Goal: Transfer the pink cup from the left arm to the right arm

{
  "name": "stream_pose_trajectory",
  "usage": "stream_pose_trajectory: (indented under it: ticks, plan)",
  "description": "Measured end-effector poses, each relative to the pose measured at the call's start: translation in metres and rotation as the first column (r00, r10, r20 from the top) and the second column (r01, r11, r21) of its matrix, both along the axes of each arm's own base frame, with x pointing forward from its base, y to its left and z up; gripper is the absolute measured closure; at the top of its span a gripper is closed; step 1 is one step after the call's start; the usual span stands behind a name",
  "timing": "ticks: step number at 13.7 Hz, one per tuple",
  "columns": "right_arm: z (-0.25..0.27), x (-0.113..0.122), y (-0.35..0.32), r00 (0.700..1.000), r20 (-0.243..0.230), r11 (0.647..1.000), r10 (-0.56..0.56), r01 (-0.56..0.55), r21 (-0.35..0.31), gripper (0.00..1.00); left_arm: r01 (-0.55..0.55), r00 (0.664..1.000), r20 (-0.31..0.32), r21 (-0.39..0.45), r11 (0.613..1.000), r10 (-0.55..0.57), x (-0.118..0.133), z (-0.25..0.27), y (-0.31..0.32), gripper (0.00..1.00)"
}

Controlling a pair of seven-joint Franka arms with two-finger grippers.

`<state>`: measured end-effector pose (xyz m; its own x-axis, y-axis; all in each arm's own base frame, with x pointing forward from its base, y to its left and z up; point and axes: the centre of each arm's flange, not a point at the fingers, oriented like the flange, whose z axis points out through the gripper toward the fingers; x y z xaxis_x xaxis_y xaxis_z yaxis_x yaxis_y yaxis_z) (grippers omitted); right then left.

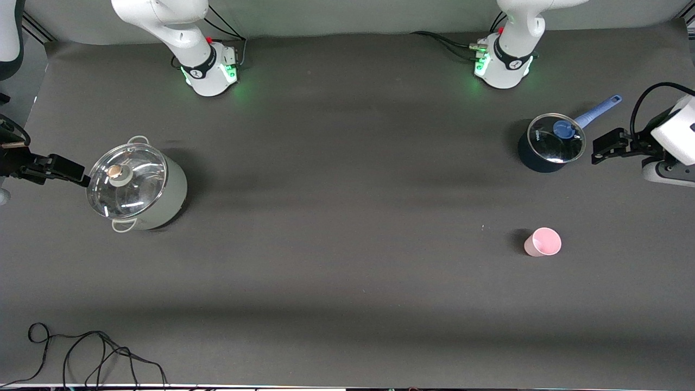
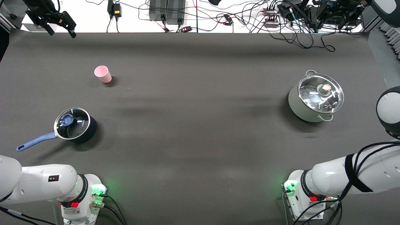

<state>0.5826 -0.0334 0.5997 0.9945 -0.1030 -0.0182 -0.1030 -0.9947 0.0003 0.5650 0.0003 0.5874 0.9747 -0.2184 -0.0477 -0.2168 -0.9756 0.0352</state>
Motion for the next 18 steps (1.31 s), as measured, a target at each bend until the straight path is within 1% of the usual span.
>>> stream_pose_trajectory:
  ticks: [1, 2, 4, 5, 6, 7, 9, 11, 12, 13, 15, 16, 18]
  plan:
    - [0.0, 0.0, 0.0, 1.0, 0.0, 1.0, 0.0, 0.0, 0.0, 0.0, 0.055, 0.998, 0.017, -0.029, 0.998, -0.055, 0.001, 0.004, 0.008, 0.03]
    - [0.0, 0.0, 0.0, 1.0, 0.0, 1.0, 0.0, 0.0, 0.0, 0.0, 0.136, 0.99, 0.04, -0.05, 0.989, -0.134, 0.002, 0.011, 0.016, 0.03]
    - [0.0, 0.0, 0.0, 1.0, 0.0, 1.0, 0.0, 0.0, 0.0, 0.0, 0.285, 0.956, 0.091, -0.082, 0.955, -0.277, 0.002, 0.023, 0.031, 0.0]
    - [0.0, 0.0, 0.0, 1.0, 0.0, 1.0, 0.0, 0.0, 0.0, 0.0, 0.347, 0.935, 0.118, -0.106, 0.932, -0.335, 0.001, 0.029, 0.038, 0.0]
    - [0.0, 0.0, 0.0, 1.0, 0.0, 1.0, 0.0, 0.0, 0.0, 0.0, 0.417, 0.906, 0.142, -0.139, 0.898, -0.399, -0.001, 0.032, 0.047, 0.0]
    - [0.0, 0.0, 0.0, 1.0, 0.0, 1.0, 0.0, 0.0, 0.0, 0.0, 0.484, 0.873, 0.173, -0.181, 0.856, -0.457, -0.004, 0.033, 0.058, 0.0]
    - [0.0, 0.0, 0.0, 1.0, 0.0, 1.0, 0.0, 0.0, 0.0, 0.0, 0.583, 0.81, 0.251, -0.241, 0.776, -0.53, -0.01, 0.027, 0.099, 0.0]
    - [0.0, 0.0, 0.0, 1.0, 0.0, 1.0, 0.0, 0.0, 0.0, 0.0, 0.692, 0.719, 0.355, -0.283, 0.664, -0.598, -0.012, 0.005, 0.15, 0.0]
    - [0.0, 0.0, 0.0, 1.0, 0.0, 1.0, 0.0, 0.0, 0.0, 0.0, 0.733, 0.676, 0.414, -0.3, 0.61, -0.609, -0.011, -0.012, 0.175, 0.0]
    - [0.0, 0.0, 0.0, 1.0, 0.0, 1.0, 0.0, 0.0, 0.0, 0.0, 0.763, 0.643, 0.465, -0.314, 0.565, -0.608, -0.009, -0.033, 0.2, 0.0]
    - [0.0, 0.0, 0.0, 1.0, 0.0, 1.0, 0.0, 0.0, 0.0, 0.0, 0.821, 0.569, 0.565, -0.345, 0.455, -0.597, -0.007, -0.081, 0.241, 0.0]
    - [0.0, 0.0, 0.0, 1.0, 0.0, 1.0, 0.0, 0.0, 0.0, 0.0, 0.846, 0.531, 0.623, -0.354, 0.398, -0.574, -0.004, -0.107, 0.256, 0.01]
    - [0.0, 0.0, 0.0, 1.0, 0.0, 1.0, 0.0, 0.0, 0.0, 0.0, 0.885, 0.463, 0.718, -0.348, 0.308, -0.519, 0.004, -0.165, 0.281, 0.01]
